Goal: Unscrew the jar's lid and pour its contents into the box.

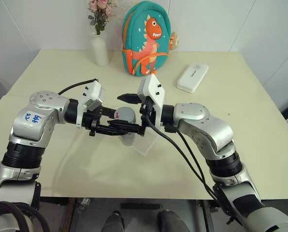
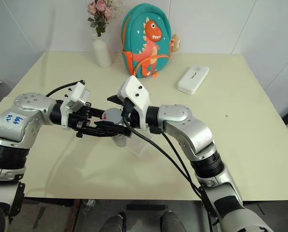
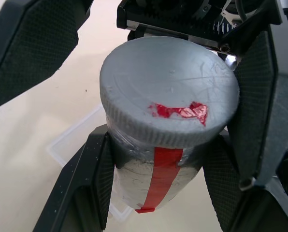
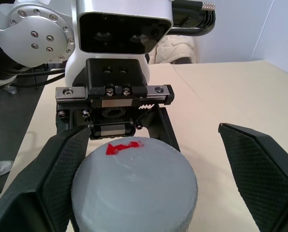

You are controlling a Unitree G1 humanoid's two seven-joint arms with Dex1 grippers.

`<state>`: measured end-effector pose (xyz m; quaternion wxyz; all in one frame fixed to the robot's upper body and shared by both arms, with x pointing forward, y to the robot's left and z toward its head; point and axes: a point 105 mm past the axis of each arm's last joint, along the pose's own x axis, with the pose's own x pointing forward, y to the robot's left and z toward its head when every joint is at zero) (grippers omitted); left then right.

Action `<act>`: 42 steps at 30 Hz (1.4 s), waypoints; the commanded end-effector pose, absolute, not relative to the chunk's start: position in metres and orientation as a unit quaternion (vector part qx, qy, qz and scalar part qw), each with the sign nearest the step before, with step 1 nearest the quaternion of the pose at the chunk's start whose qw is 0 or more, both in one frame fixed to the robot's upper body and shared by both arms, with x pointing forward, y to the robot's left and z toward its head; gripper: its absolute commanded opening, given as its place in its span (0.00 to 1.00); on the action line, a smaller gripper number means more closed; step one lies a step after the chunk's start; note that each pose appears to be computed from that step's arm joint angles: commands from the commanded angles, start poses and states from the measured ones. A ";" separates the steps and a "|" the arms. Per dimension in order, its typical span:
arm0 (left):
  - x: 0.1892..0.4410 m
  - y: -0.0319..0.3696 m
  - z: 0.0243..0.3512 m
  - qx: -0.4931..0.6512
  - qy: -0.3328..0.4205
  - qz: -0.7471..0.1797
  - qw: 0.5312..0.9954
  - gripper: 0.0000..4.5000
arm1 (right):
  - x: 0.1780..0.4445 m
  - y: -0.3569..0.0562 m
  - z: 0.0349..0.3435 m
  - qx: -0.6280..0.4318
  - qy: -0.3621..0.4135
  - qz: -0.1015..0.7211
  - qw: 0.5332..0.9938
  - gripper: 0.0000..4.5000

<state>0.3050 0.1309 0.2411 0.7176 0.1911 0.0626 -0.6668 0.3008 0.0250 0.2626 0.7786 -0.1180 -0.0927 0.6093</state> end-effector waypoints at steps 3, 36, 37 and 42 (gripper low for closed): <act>0.302 0.133 0.255 0.209 0.040 -0.662 0.719 0.53 | 0.301 0.009 0.272 -0.123 -0.110 0.591 0.789 0.99; 0.305 0.129 0.255 0.209 0.034 -0.664 0.717 0.53 | 0.282 0.016 0.275 -0.107 -0.122 0.636 0.755 0.99; 0.305 0.129 0.255 0.209 0.034 -0.664 0.717 0.53 | 0.282 0.017 0.274 -0.108 -0.121 0.637 0.754 0.99; 0.305 0.129 0.255 0.209 0.034 -0.664 0.717 0.53 | 0.281 0.017 0.273 -0.109 -0.120 0.640 0.751 0.99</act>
